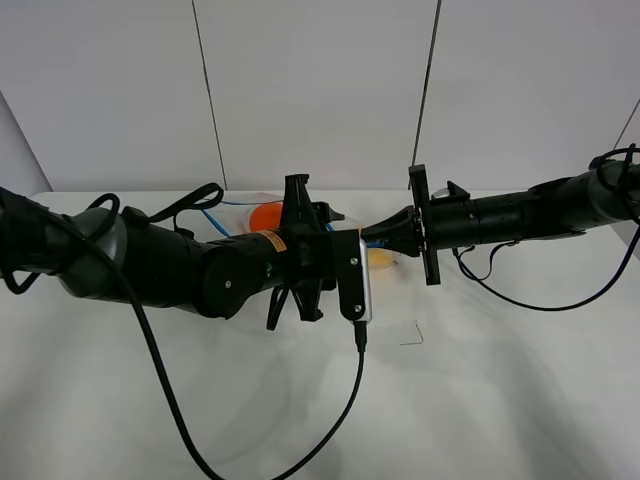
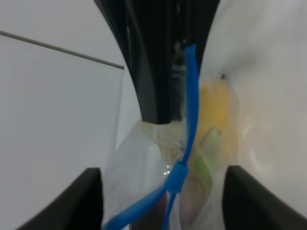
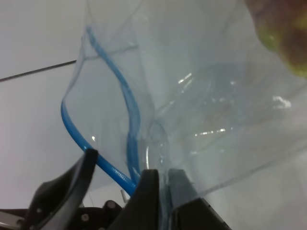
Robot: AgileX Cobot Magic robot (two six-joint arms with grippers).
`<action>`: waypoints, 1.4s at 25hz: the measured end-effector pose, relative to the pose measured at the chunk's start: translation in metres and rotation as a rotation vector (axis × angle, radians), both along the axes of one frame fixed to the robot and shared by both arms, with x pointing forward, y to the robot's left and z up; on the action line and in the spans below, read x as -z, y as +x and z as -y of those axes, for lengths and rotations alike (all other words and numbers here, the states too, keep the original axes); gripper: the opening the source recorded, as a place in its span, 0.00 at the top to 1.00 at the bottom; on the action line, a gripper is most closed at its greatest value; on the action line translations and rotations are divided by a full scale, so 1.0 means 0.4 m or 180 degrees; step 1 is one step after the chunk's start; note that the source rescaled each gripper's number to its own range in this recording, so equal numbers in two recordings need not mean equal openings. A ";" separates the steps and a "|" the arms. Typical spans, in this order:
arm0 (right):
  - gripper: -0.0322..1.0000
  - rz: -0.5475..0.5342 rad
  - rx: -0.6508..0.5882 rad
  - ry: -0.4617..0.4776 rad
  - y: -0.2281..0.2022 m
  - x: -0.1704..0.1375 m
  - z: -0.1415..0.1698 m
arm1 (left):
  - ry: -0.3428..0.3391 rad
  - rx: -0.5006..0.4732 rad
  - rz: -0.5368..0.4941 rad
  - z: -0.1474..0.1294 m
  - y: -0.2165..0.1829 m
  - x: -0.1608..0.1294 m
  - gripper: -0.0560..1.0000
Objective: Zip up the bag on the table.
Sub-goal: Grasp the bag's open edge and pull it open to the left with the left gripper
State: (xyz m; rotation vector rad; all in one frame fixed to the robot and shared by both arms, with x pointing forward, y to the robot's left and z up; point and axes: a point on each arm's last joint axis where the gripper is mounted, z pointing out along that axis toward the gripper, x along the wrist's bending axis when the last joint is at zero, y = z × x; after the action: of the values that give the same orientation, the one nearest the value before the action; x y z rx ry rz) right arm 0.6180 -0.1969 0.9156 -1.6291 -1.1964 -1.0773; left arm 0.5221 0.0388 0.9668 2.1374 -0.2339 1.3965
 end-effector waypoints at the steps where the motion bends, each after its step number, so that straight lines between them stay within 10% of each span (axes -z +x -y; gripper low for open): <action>1: 0.97 0.0000 0.0000 0.0000 0.000 0.000 0.000 | -0.0003 -0.0001 -0.0002 0.000 0.000 0.000 0.29; 11: 0.97 -0.0007 0.0004 0.0003 0.000 0.000 0.000 | -0.0010 0.0036 -0.0014 0.002 -0.002 0.000 0.69; 35: 0.97 -0.0024 0.0016 0.0012 0.001 -0.001 0.000 | 0.0111 0.0171 0.0031 0.005 -0.004 0.003 0.95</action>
State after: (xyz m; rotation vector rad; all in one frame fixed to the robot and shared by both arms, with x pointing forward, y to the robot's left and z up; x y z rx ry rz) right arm 0.6183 -0.1969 0.9158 -1.6328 -1.1851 -1.0751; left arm 0.5206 0.0368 0.9657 2.1369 -0.3192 1.3819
